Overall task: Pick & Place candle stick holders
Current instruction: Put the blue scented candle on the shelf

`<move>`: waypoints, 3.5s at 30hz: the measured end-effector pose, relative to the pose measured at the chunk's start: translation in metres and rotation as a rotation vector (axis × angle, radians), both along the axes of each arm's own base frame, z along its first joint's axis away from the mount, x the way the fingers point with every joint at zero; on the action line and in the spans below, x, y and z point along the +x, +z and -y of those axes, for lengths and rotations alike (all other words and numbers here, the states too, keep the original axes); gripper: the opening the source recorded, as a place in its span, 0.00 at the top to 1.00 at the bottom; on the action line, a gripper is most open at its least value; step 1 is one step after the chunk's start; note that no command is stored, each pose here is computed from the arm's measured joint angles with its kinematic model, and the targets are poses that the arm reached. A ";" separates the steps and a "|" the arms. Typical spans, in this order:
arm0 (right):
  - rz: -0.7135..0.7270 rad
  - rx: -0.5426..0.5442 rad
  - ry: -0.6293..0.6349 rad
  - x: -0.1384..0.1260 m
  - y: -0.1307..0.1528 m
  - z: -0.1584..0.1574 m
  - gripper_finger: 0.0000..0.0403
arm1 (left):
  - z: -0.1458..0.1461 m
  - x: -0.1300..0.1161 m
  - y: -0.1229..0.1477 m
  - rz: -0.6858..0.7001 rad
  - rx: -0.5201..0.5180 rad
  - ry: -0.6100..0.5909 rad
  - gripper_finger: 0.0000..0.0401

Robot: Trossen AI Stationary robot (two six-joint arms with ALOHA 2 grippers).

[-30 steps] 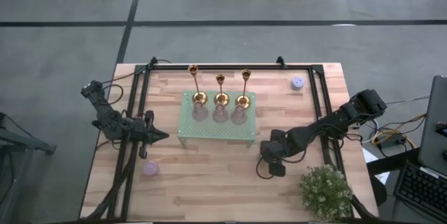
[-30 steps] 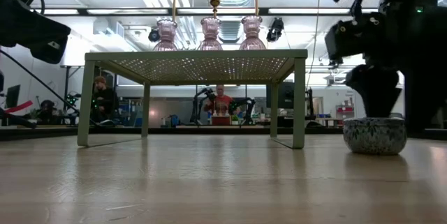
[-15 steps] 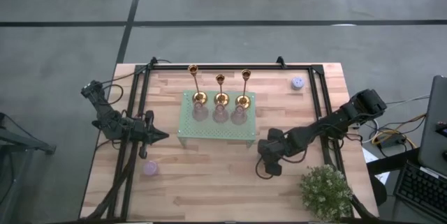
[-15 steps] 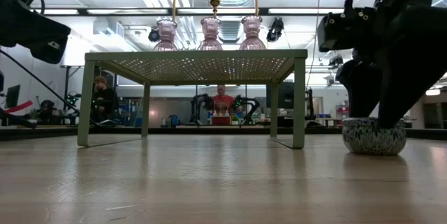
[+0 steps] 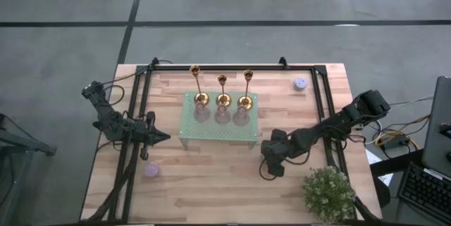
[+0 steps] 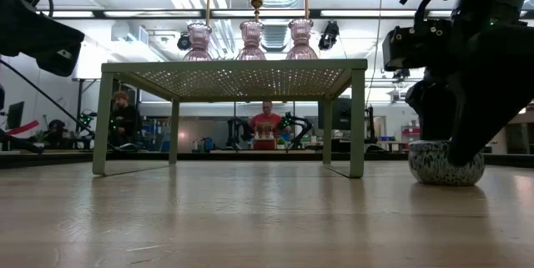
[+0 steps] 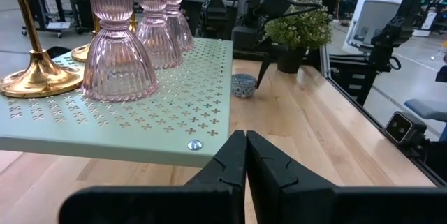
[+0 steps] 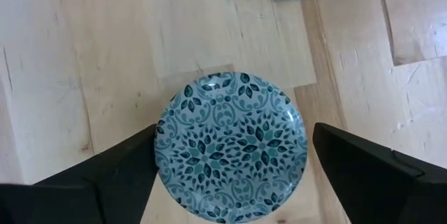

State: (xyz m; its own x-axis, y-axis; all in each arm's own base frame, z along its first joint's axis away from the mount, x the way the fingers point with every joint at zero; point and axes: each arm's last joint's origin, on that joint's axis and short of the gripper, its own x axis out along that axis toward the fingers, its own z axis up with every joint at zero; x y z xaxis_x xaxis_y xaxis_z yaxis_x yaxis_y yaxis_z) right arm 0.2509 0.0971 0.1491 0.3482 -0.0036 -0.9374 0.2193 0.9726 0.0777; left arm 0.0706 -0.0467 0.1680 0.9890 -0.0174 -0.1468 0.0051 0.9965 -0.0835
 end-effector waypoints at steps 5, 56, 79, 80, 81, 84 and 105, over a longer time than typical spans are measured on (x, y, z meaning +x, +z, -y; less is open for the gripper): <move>0.000 0.002 -0.006 0.000 -0.001 0.000 0.20 | 0.000 0.000 0.000 0.000 0.000 0.000 0.97; 0.386 -0.156 0.320 0.088 0.156 -0.011 0.27 | 0.000 0.000 0.000 0.000 0.000 0.000 0.97; 0.157 -0.263 0.145 0.176 0.155 0.013 0.26 | 0.000 0.000 0.000 -0.001 0.001 0.001 0.97; 0.155 -0.263 0.146 0.178 0.153 0.012 0.26 | 0.000 0.000 0.000 -0.001 0.001 0.000 0.97; 0.144 -0.262 0.148 0.180 0.150 0.011 0.26 | 0.000 0.000 0.000 -0.001 0.001 0.000 0.97; 0.117 -0.266 0.153 0.185 0.142 0.011 0.26 | 0.000 0.000 0.000 -0.001 0.001 0.001 0.97; 0.094 -0.250 0.039 0.188 0.137 0.032 0.24 | 0.000 0.000 0.000 -0.001 0.001 0.001 0.97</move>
State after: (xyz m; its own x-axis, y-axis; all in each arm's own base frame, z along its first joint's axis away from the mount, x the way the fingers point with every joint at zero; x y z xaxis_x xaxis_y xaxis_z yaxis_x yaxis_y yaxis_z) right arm 0.4391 0.0649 0.2857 0.4378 -0.2154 -0.8729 0.1842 0.9718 -0.1473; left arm 0.0706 -0.0467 0.1679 0.9889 -0.0164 -0.1478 0.0043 0.9966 -0.0823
